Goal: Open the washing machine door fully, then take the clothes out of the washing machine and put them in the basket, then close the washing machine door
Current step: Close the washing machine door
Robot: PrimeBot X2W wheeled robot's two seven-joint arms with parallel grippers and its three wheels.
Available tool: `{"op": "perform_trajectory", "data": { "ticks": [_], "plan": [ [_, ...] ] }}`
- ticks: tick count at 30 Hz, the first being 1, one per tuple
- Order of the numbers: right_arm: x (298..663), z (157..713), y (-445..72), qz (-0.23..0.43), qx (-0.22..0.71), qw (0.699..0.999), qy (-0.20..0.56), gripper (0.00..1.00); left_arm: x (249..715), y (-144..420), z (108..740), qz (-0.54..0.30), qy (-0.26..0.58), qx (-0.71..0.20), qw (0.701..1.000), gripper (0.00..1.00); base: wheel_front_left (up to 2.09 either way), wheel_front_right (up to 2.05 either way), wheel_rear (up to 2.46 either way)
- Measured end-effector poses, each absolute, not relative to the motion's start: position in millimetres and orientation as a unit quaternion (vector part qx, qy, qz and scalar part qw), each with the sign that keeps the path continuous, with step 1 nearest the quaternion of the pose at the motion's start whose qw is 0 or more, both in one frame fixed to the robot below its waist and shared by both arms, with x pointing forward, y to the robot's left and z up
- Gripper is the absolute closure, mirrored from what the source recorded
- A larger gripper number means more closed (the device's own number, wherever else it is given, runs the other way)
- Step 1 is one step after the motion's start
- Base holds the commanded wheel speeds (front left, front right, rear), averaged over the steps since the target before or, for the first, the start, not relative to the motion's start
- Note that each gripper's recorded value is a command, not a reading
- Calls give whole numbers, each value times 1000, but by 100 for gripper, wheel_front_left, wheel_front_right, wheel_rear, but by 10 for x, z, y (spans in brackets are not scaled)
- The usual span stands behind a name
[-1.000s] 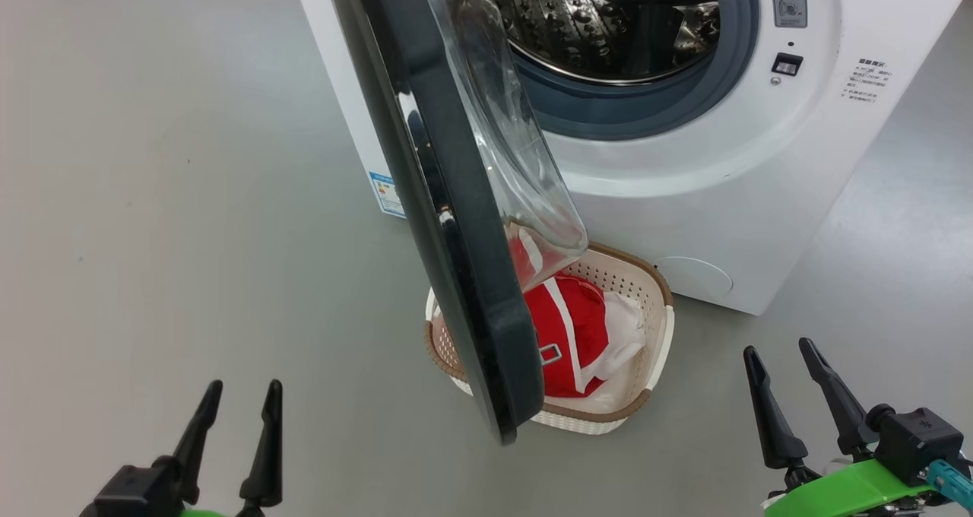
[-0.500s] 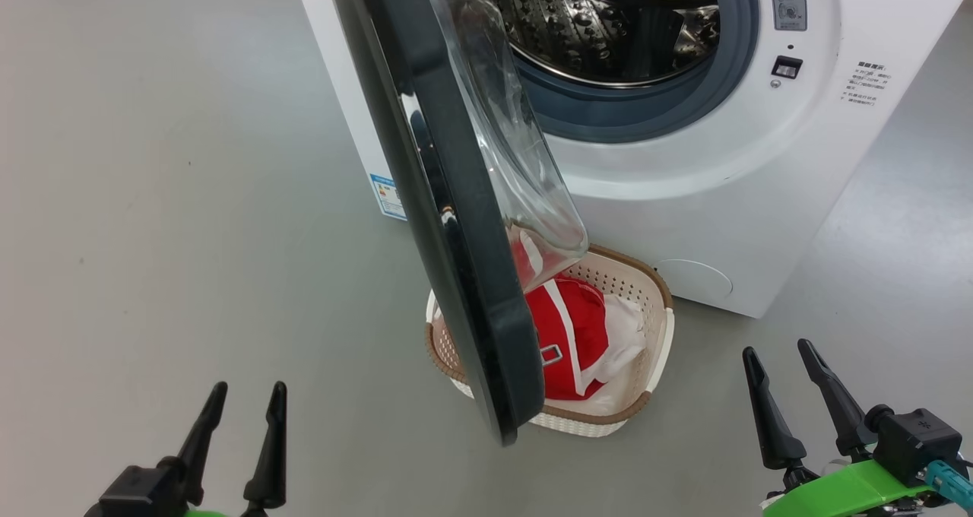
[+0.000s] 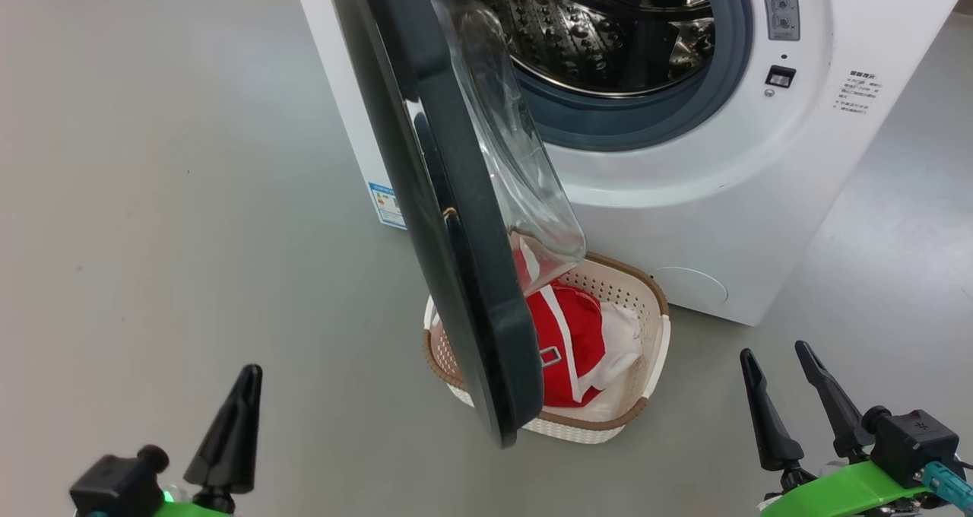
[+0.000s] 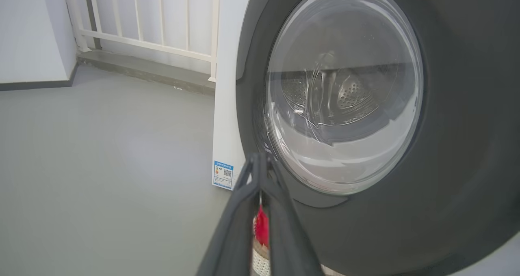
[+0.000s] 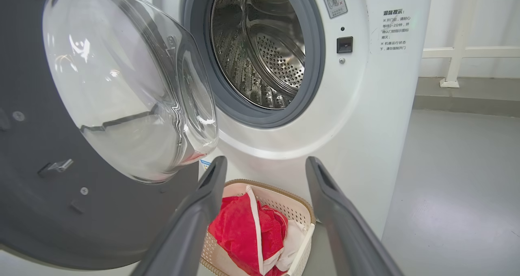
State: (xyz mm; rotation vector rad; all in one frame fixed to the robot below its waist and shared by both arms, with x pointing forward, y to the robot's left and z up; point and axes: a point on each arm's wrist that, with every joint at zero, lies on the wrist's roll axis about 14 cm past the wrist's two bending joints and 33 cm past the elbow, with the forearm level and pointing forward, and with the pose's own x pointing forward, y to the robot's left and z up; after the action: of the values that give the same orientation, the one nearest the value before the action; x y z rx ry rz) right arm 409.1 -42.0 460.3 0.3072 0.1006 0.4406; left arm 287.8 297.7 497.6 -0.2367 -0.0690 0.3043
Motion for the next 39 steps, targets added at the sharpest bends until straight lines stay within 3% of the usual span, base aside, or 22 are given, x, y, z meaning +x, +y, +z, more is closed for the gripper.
{"op": "perform_trajectory", "data": {
  "ticks": [14,39],
  "plan": [
    [4074,4596,-533,201,156,966,49,0,3341,2550,5708,-4,-110,-101,989,100,0,0,0],
    [4062,4419,-1044,119,166,977,61,0,4008,1684,5881,-158,-117,-95,976,100,0,0,0]
  ]
}}
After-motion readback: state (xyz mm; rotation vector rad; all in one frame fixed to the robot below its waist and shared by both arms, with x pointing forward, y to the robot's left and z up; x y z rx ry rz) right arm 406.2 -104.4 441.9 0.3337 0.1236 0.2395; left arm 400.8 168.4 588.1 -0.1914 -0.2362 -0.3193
